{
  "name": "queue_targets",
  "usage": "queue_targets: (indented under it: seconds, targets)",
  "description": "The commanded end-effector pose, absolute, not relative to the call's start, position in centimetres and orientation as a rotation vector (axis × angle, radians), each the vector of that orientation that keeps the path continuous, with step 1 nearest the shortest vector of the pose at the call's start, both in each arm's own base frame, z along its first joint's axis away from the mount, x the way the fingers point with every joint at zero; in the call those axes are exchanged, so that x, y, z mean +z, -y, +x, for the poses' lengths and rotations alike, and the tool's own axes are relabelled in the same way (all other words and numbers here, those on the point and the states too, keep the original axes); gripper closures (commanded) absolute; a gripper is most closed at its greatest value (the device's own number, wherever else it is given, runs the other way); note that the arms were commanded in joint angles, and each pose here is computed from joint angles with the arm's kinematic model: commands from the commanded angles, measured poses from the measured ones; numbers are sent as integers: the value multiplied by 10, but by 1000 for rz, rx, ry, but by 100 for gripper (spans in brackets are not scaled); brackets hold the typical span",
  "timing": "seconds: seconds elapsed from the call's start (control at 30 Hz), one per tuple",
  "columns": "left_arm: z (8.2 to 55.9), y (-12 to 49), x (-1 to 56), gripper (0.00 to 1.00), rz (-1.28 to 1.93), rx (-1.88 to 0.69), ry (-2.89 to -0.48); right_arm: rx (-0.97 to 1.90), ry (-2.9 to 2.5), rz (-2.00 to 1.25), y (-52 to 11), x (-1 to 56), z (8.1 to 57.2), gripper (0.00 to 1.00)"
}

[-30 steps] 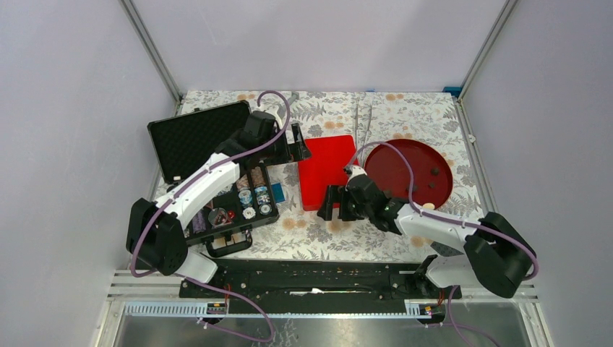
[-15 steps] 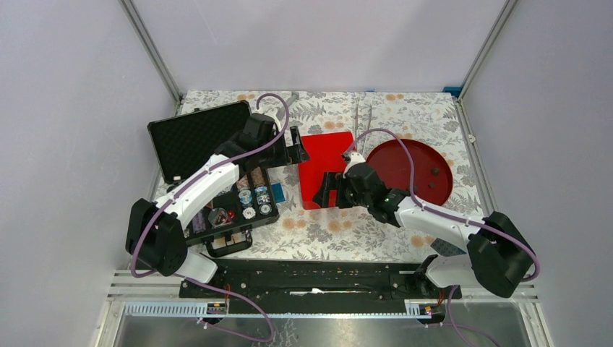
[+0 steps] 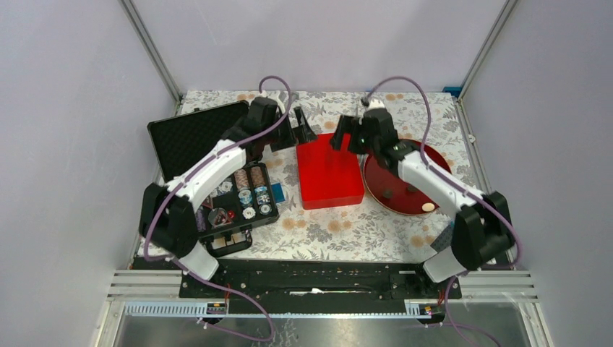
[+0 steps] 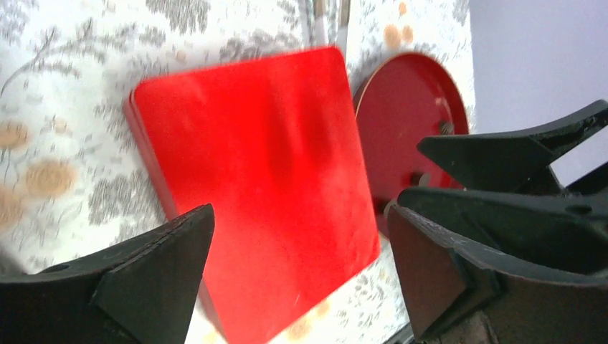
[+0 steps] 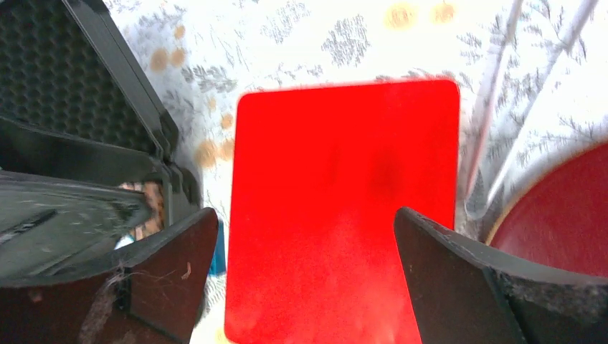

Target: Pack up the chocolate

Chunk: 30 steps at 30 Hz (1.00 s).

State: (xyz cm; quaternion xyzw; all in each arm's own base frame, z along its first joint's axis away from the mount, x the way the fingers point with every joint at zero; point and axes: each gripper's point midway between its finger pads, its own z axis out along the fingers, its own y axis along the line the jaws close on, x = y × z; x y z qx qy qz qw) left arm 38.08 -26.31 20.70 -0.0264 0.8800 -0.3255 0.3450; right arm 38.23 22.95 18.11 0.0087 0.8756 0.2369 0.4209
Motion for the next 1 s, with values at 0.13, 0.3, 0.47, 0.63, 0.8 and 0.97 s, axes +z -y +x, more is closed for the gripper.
queue_targets:
  seconds: [0.13, 0.3, 0.47, 0.63, 0.8, 0.97]
  targets:
    - [460, 282, 230, 1, -195, -997, -2142, 691, -2149, 46, -243, 200, 456, 0]
    - [485, 291, 180, 1, -291, -1073, -2167, 807, -2250, 122, -249, 145, 476, 0]
    - [486, 297, 91, 2, -342, -1056, -2336, 754, -2405, 170, -239, 78, 468, 0]
    - [486, 288, 132, 2, -301, -1042, -2240, 759, -2292, 110, -231, 138, 469, 0]
    - [482, 285, 215, 1, -220, -1063, -2103, 791, -2140, 62, -232, 216, 470, 0]
    - [453, 278, 227, 1, -201, -1087, -2100, 855, -2126, 36, -230, 226, 434, 0]
